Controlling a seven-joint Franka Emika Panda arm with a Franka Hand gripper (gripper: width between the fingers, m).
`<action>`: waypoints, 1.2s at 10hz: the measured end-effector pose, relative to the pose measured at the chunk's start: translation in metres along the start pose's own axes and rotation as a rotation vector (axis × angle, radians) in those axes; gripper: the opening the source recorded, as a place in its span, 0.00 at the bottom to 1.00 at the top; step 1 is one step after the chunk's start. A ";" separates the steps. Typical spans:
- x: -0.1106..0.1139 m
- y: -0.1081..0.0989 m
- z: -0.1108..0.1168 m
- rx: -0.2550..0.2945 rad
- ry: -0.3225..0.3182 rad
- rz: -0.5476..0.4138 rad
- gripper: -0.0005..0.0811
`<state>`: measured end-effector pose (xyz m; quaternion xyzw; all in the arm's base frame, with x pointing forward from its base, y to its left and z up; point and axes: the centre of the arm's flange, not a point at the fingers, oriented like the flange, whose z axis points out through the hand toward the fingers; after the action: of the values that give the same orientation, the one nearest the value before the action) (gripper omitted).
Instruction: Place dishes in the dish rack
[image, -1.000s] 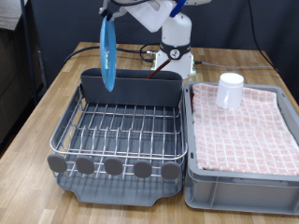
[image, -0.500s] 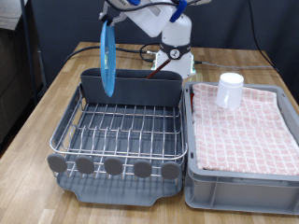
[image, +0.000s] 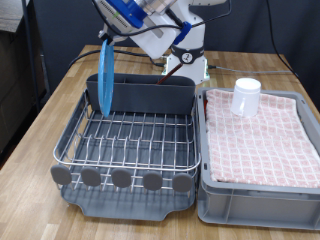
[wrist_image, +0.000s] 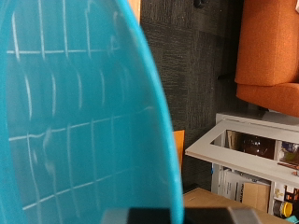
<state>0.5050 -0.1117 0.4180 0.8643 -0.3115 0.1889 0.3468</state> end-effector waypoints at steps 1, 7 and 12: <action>0.000 -0.001 0.008 0.000 0.001 -0.002 0.03; -0.006 0.003 0.056 0.024 -0.006 -0.020 0.03; -0.015 -0.002 0.085 0.067 -0.019 -0.035 0.03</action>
<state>0.5047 -0.1650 0.3502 0.8825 -0.2928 0.1849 0.3181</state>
